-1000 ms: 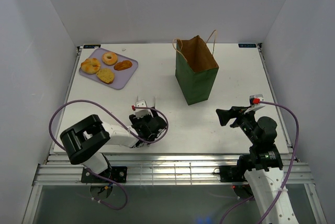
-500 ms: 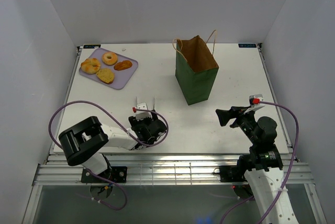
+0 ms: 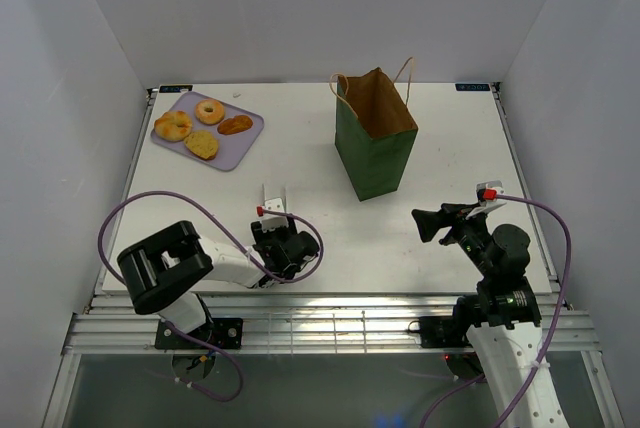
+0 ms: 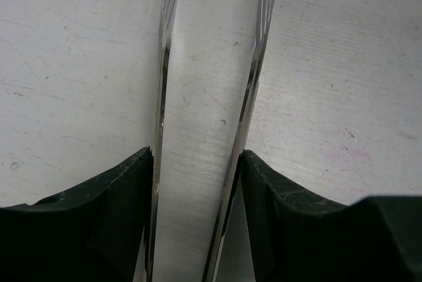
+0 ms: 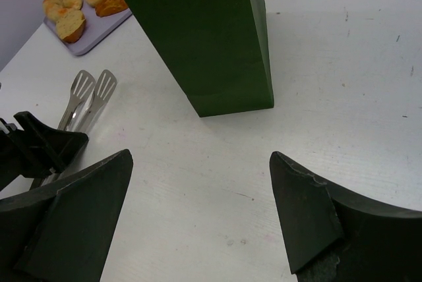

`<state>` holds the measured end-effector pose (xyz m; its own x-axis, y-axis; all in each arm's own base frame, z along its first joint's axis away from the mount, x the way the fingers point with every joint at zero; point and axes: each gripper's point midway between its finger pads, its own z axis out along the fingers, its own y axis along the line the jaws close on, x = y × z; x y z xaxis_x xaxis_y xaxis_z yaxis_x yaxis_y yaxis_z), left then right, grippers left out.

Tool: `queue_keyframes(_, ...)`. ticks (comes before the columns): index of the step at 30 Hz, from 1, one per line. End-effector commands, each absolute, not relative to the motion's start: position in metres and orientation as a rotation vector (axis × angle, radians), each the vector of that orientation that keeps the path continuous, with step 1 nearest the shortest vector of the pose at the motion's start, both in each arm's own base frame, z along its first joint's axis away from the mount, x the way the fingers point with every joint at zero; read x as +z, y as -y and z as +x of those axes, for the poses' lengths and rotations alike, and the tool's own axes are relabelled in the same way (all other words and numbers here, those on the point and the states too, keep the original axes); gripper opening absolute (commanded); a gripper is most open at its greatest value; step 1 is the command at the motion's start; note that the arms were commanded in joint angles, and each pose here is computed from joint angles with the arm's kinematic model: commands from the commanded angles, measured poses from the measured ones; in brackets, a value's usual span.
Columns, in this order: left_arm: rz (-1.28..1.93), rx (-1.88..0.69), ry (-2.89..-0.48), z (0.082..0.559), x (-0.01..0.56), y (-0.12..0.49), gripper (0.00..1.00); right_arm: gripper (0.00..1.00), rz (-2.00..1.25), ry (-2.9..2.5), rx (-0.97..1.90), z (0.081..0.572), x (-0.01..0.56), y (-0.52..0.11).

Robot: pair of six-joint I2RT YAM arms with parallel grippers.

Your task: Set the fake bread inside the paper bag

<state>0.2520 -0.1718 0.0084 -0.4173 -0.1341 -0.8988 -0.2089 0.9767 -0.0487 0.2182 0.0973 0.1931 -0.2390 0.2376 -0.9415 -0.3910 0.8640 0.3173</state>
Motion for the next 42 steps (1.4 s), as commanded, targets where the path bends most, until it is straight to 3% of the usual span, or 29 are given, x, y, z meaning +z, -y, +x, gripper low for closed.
queue_keyframes(1, -0.071, 0.088, -2.540, 0.162, -0.087, 0.155, 0.63, 0.90, -0.131, -1.653, 0.599, 0.216, 0.216, -0.099)
queue_keyframes(6, -0.044, -0.006, -2.498, 0.172, -0.064, 0.171, 0.58, 0.90, -0.138, -1.655, 0.595, 0.216, 0.219, -0.099)
queue_keyframes(12, -0.001, -0.343, -2.417, 0.185, -0.001, 0.213, 0.54, 0.90, -0.149, -1.651, 0.593, 0.214, 0.226, -0.099)
queue_keyframes(17, 0.013, -0.563, -2.331, 0.192, 0.059, 0.224, 0.54, 0.90, -0.152, -1.646, 0.592, 0.214, 0.230, -0.099)
queue_keyframes(34, 0.194, -1.038, -2.185, 0.209, 0.175, 0.241, 0.56, 0.90, -0.153, -1.702, 0.632, 0.218, 0.228, -0.105)
queue_keyframes(42, 0.240, -1.282, -2.134, 0.212, 0.194, 0.241, 0.57, 0.90, -0.232, -1.789, 0.765, 0.218, 0.228, -0.127)
